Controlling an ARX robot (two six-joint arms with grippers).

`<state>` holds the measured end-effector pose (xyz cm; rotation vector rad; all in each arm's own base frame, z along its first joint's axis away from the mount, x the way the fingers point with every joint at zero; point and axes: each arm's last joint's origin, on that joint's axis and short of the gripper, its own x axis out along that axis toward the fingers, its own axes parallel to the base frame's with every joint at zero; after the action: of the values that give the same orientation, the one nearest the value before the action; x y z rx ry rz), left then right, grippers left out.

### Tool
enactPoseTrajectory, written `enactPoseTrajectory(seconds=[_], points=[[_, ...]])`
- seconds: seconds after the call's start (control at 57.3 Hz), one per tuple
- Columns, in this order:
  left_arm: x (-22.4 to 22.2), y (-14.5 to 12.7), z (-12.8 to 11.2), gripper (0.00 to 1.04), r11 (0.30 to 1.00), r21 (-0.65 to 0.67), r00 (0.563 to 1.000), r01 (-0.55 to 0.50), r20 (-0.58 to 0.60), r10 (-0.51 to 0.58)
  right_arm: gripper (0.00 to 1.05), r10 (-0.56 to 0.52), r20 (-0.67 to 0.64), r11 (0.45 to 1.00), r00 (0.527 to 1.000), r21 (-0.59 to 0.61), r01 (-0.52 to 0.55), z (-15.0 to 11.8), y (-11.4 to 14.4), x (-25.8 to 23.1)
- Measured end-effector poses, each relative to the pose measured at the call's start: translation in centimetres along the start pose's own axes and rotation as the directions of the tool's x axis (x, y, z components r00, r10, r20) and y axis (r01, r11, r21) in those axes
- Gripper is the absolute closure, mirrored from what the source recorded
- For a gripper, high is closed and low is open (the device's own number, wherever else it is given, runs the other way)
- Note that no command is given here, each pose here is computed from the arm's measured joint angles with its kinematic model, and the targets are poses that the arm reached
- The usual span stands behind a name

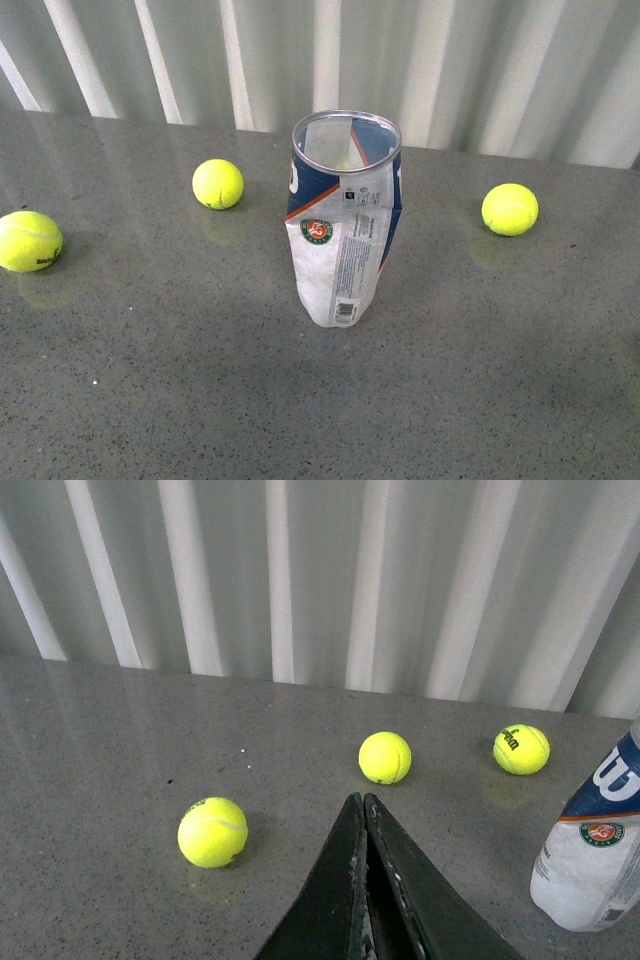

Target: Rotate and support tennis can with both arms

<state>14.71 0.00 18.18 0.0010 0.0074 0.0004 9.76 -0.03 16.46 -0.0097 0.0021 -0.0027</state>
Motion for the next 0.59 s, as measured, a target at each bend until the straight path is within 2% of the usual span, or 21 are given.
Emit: enactPoseTrajectory(seconds=[0.349,0.593], points=[[-1.6,0.0,-1.1,1.01,1.000,-0.001,1.000,0.000,0.008,0.000,0.07,0.000,0.000,1.000,1.000,0.000,0.000,0.0,0.0,0.0],[-2.4,0.0,-0.7,1.01,1.000,-0.003,0.999,0.000,0.033,0.000,0.07,0.000,0.000,1.000,1.000,0.000,0.000,0.0,0.0,0.0]])
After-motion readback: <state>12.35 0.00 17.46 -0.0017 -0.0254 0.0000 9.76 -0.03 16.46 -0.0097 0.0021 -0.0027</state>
